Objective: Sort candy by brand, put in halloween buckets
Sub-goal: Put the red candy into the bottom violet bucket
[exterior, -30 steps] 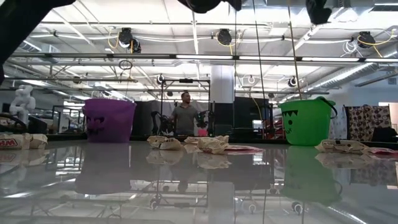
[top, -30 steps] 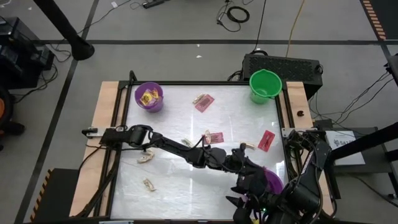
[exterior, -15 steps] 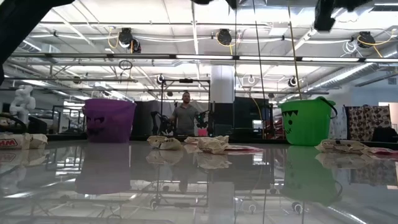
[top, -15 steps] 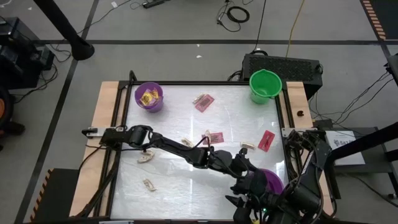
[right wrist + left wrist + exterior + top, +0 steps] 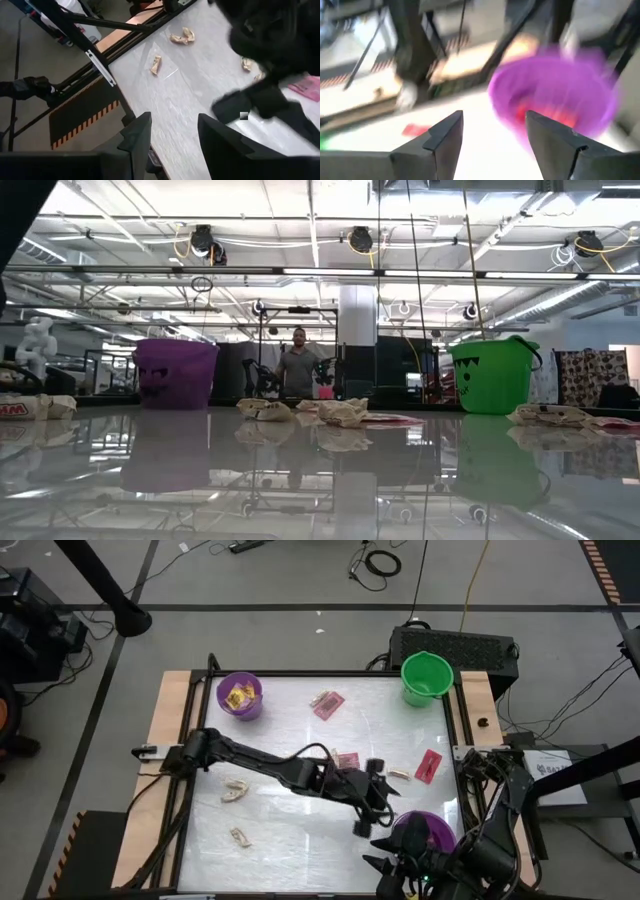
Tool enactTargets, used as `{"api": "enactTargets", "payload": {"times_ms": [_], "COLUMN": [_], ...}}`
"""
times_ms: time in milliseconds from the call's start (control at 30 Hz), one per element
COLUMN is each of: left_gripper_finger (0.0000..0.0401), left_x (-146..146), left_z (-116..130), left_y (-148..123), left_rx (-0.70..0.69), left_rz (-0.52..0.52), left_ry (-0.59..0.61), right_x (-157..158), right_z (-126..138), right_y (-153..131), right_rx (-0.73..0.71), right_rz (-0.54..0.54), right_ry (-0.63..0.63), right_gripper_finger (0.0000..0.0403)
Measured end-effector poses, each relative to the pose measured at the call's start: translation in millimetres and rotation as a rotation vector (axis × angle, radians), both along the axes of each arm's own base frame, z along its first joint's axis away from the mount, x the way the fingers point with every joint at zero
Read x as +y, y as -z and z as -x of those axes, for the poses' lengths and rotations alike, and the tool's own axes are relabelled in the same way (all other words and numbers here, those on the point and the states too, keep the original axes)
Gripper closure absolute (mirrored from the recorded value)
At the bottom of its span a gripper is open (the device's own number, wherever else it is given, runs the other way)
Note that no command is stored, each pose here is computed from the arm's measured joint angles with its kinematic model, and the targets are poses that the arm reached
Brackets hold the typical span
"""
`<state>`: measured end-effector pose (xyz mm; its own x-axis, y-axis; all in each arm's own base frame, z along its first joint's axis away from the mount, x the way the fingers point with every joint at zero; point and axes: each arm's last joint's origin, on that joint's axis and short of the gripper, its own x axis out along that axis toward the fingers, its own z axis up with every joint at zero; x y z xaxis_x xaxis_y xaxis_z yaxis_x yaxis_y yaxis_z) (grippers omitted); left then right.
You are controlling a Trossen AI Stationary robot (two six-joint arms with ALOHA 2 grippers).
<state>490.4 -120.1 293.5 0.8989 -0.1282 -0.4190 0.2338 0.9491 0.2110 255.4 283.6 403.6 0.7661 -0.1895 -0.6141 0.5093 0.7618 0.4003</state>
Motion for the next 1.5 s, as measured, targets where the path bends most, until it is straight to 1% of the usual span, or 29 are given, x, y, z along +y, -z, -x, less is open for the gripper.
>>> {"api": "enactTargets", "payload": {"times_ms": [100, 167, 233, 300, 433, 533, 600, 900, 1100, 1133, 1333, 1500], "left_gripper_finger": [0.018, 0.018, 0.018, 0.018, 0.018, 0.018, 0.018, 0.018, 0.018, 0.018, 0.018, 0.018], "left_x": [19.2, 35.7, 55.3, 76.0, 117.5, 137.4, 143.0, 140.9, 140.2, 140.1, 140.0, 143.1], "left_z": [14.4, 20.1, 27.0, 30.8, 35.3, 36.5, 36.6, 35.3, 35.4, 34.8, 24.7, 22.4], "left_y": [8.7, 17.3, 25.9, 35.5, 56.5, 66.9, 73.4, 95.5, 109.2, 113.3, 125.5, 144.6], "left_rx": [0.213, 0.338, 0.474, 0.557, 0.659, 0.665, 0.659, 0.606, 0.639, 0.649, 0.598, 0.639], "left_rz": [-0.153, -0.211, -0.239, -0.231, -0.116, -0.008, 0.029, 0.04, 0.077, 0.077, 0.066, 0.064], "left_ry": [-0.053, -0.075, -0.099, -0.125, -0.22, -0.275, -0.298, -0.292, -0.289, -0.288, -0.299, -0.307], "right_x": [-0.1, -0.3, -0.7, -1.8, -3.7, -4.0, -4.4, -4.9, -3.4, -3.3, -3.6, -2.7], "right_z": [0.1, 0.1, 0.0, -0.2, -0.9, -1.2, -0.9, -1.1, -2.4, -2.5, -4.9, -6.2], "right_y": [0.1, 0.0, -0.1, 0.3, 0.7, 0.7, 0.9, 0.4, -0.6, -0.7, -1.4, -2.0], "right_rx": [0.008, 0.008, 0.009, 0.017, 0.025, 0.027, 0.029, 0.01, -0.006, -0.008, -0.02, -0.033], "right_rz": [0.026, 0.053, 0.08, 0.098, 0.113, 0.119, 0.125, 0.134, 0.112, 0.11, 0.087, 0.06], "right_ry": [-0.02, -0.033, -0.045, -0.051, -0.051, -0.054, -0.053, -0.035, -0.032, -0.032, -0.021, -0.011], "right_gripper_finger": [0.0248, 0.0248, 0.0248, 0.0248, 0.0248, 0.0248, 0.0248, 0.0248, 0.0248, 0.0248, 0.0248, 0.0248]}}
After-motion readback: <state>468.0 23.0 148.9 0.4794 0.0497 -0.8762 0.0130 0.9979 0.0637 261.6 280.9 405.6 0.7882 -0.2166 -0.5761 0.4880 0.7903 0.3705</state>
